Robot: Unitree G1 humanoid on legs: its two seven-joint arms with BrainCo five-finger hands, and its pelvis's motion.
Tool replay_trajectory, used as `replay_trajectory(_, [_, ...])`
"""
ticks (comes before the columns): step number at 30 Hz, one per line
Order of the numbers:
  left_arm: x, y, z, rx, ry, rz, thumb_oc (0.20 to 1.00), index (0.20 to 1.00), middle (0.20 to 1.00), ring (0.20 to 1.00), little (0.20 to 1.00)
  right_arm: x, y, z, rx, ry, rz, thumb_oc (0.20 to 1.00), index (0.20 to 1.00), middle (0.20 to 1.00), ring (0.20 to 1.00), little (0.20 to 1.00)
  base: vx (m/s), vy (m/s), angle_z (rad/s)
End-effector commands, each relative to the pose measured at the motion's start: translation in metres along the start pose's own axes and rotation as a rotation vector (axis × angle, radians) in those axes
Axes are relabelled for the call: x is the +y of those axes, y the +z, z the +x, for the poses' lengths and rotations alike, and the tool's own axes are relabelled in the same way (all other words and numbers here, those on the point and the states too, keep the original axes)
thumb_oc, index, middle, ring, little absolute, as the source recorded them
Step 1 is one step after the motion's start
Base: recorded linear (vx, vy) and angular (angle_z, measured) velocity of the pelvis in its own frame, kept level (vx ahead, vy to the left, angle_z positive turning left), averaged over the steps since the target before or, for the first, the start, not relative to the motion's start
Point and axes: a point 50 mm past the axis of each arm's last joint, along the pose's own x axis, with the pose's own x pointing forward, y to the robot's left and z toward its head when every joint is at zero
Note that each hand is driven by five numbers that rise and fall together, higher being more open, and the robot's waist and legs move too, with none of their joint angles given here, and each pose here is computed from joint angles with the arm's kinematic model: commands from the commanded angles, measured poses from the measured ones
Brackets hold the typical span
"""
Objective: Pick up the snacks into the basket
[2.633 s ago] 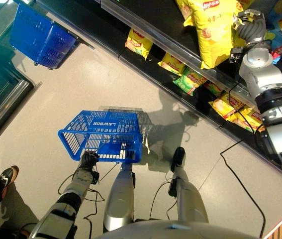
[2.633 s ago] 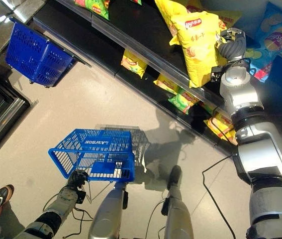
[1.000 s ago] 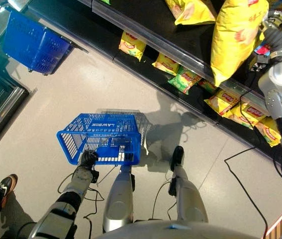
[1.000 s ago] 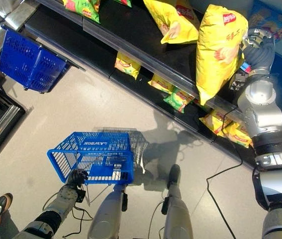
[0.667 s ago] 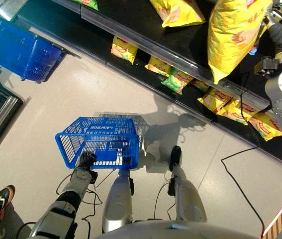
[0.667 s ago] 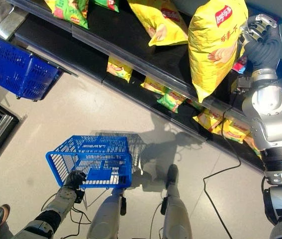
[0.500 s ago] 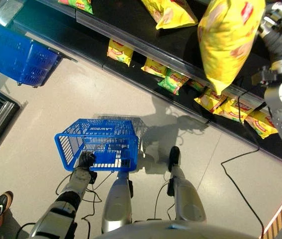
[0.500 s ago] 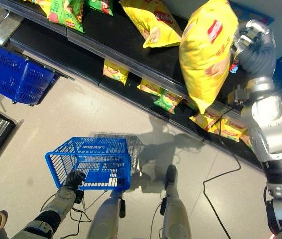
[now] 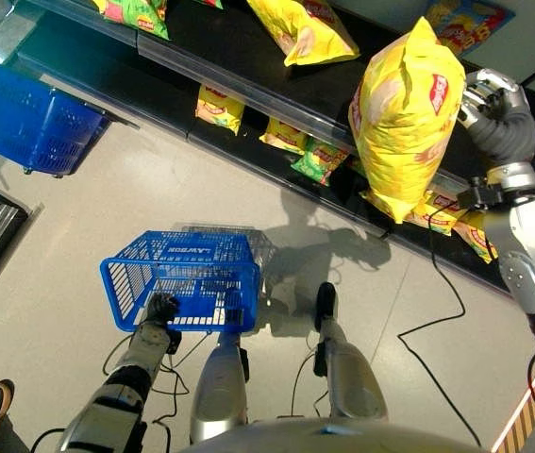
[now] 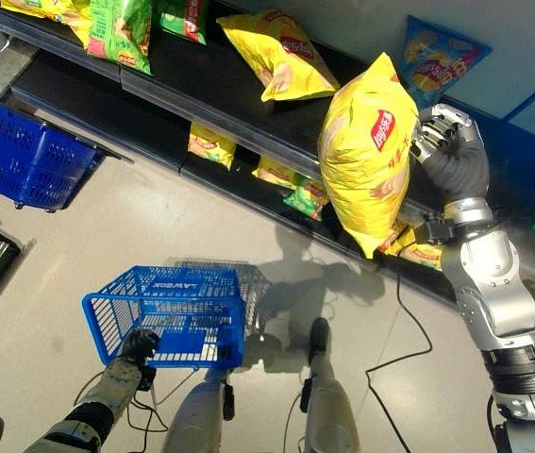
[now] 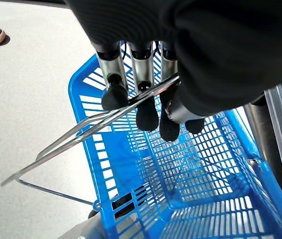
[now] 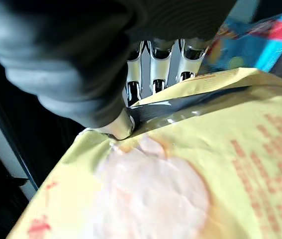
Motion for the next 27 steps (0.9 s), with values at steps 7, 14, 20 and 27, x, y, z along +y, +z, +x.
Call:
replay_trajectory(7, [0.013,-0.002,0.002,0.02,0.076,-0.097,0.2,0.2,0.2,0.2,0.2,0.03,-0.008,-0.039,0.061,0.235,-0.014,0.2,0.2,0.2,0.2,0.2,0.0,-0.003,0.01])
replay_trajectory(14, [-0.015,0.065,0.003,-0.112,0.077,-0.358,0.2,0.2,0.2,0.2,0.2,0.072,-0.053,-0.078,0.296,0.448,0.077,0.2,0.2,0.2,0.2,0.2,0.0,-0.007,0.0])
replay_trajectory(20, [-0.002,0.096,0.0,-0.238,0.032,-0.543,0.2,0.2,0.2,0.2,0.2,0.077,-0.08,-0.104,0.472,0.538,-0.001,0.2,0.2,0.2,0.2,0.2,0.0,-0.001,-0.01])
replay_trajectory(27, [0.016,0.121,-0.002,-0.334,0.03,-0.672,0.2,0.2,0.2,0.2,0.2,0.058,-0.135,-0.13,0.725,0.477,-0.25,0.2,0.2,0.2,0.2,0.2,0.0,0.0,0.0])
